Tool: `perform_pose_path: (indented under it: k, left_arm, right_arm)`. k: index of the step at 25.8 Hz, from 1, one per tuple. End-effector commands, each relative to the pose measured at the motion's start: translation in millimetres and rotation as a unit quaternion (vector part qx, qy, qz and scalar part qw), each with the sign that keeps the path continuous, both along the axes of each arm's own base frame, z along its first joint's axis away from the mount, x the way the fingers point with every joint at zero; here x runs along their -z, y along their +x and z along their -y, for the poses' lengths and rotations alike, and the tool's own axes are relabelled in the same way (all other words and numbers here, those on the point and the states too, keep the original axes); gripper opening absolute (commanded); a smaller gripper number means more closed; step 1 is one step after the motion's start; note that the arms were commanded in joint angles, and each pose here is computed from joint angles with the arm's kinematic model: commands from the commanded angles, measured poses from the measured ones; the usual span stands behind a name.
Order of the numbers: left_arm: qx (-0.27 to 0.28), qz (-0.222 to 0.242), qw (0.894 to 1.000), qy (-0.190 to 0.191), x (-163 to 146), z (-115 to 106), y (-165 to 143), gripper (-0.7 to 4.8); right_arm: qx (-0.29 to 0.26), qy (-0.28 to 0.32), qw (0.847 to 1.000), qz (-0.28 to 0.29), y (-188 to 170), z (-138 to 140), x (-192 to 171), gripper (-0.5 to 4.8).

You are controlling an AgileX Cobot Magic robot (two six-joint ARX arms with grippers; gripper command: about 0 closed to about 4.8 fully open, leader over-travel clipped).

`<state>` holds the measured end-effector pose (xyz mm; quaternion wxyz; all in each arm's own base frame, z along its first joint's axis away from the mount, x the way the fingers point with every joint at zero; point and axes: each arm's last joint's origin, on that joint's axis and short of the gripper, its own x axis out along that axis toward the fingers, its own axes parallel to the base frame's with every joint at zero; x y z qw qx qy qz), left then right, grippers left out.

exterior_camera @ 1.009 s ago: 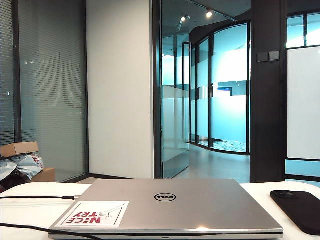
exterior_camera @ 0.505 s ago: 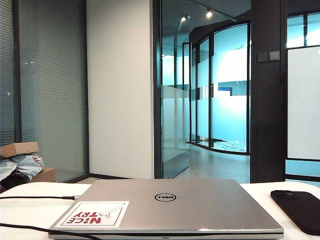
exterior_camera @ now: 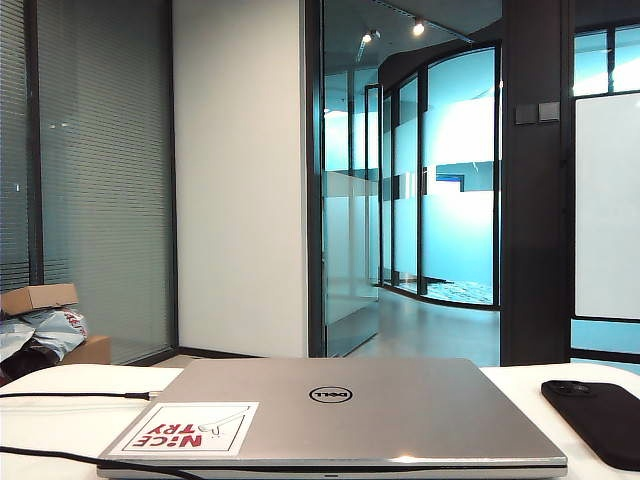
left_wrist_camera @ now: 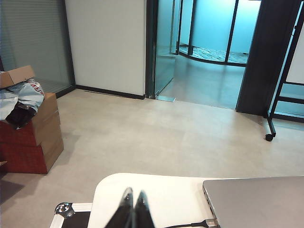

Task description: Pick up the charging cable and the phone, plug the charging cable into the charging port on the phone, and finally place them back on the table.

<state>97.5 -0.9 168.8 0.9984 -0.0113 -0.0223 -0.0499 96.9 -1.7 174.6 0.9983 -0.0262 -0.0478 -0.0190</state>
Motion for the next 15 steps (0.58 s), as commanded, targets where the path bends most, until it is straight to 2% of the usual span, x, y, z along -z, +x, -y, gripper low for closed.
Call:
perform_pose_path:
  k: [1, 4, 15]
  left_arm:
    - [-0.001, 0.006, 1.0, 0.002, -1.1, -0.1, 0.0, -0.05]
    - [-0.001, 0.006, 1.0, 0.002, -1.1, -0.1, 0.0, -0.05]
    - [-0.001, 0.006, 1.0, 0.002, -1.1, -0.1, 0.0, -0.05]
  right_arm:
    - [0.008, -0.001, 1.0, 0.007, 0.1, 0.4, 0.2, 0.03]
    - [0.025, 0.001, 1.0, 0.007, 0.0, 1.4, 0.2, 0.03]
    - [0.025, 0.001, 1.0, 0.006, 0.0, 1.4, 0.3, 0.03]
